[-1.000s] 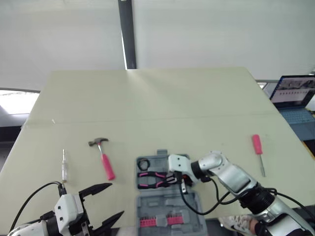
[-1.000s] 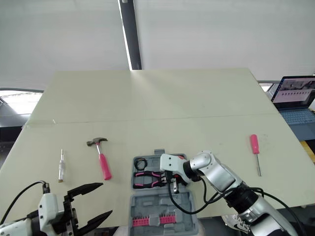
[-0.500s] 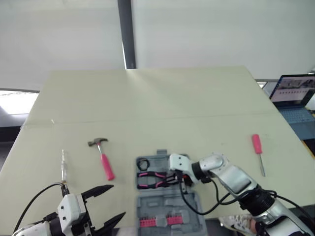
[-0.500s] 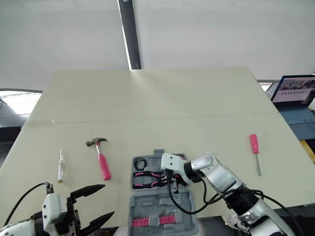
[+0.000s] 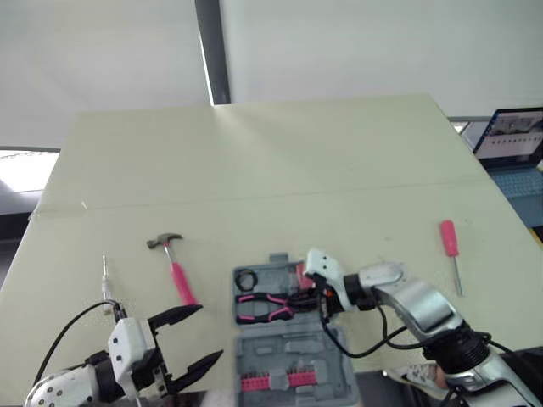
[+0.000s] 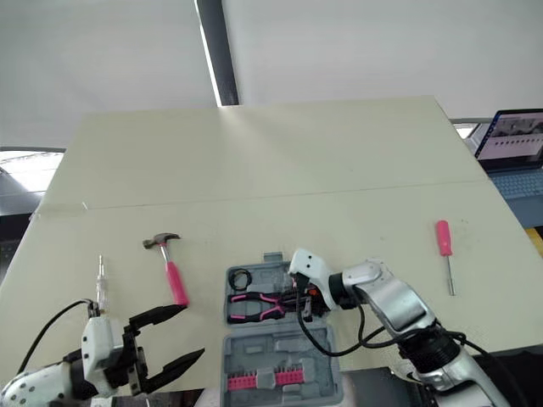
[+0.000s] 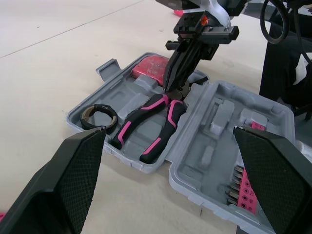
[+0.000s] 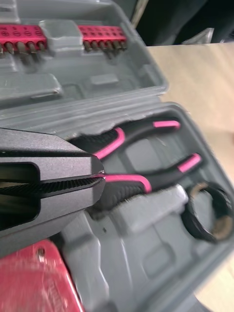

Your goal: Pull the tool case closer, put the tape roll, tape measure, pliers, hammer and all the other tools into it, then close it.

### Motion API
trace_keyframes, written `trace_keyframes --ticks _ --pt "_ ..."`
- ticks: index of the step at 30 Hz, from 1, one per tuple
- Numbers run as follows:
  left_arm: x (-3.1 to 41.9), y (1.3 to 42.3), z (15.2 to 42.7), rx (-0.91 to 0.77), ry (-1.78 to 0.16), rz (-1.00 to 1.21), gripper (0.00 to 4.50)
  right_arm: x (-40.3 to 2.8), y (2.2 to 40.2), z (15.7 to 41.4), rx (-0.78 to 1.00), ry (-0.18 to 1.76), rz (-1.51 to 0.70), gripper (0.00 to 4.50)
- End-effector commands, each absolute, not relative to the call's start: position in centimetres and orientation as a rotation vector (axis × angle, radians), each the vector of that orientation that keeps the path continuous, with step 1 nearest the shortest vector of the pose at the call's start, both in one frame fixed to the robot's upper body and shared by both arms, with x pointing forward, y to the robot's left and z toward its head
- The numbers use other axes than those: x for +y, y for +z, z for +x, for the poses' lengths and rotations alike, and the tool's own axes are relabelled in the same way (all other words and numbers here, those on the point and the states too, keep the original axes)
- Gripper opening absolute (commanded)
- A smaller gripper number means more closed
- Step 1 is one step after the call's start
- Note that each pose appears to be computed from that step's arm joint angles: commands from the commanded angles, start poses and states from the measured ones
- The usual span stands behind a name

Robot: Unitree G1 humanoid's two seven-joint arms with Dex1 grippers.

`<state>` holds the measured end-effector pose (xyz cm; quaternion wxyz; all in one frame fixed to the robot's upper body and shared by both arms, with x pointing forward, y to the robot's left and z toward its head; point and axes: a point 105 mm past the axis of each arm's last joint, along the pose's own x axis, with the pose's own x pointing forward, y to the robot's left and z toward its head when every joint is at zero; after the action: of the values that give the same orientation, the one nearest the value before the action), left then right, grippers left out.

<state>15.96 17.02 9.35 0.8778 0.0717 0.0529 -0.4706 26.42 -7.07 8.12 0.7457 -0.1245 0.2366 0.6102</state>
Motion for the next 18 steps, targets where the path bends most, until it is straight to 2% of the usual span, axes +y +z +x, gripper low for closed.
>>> trace_keyframes --ticks 1,3,6,7,10,12,16,18 --pt "16.6 10.2 16.5 0.085 -0.991 0.142 4.50 -8.9 11.4 26.5 0.397 1.278 -0.302 0.12" --pt "16.6 10.4 16.8 0.087 -0.990 0.137 4.50 -10.8 12.3 26.5 0.353 1.219 -0.331 0.12" --pt "16.6 10.3 16.8 0.126 -0.987 0.120 4.50 -14.4 12.8 25.7 0.397 1.144 -0.347 0.12" --pt "16.8 10.2 16.8 0.138 -0.972 0.111 4.50 -15.4 12.9 25.3 0.421 1.128 -0.334 0.35" --pt "17.7 10.1 16.7 0.167 -0.912 0.103 4.50 -18.5 12.8 23.8 0.485 1.079 -0.298 1.39" --pt "18.2 9.9 16.3 0.178 -0.899 0.112 4.50 -20.0 12.4 22.9 0.518 1.048 -0.299 2.56" --pt "18.7 9.5 15.4 0.181 -0.887 0.121 4.50 -22.4 11.0 21.4 0.572 0.981 -0.267 4.46" --pt "19.1 9.1 14.9 0.178 -0.867 0.157 4.50 -23.1 10.2 21.0 0.586 0.951 -0.257 4.49"
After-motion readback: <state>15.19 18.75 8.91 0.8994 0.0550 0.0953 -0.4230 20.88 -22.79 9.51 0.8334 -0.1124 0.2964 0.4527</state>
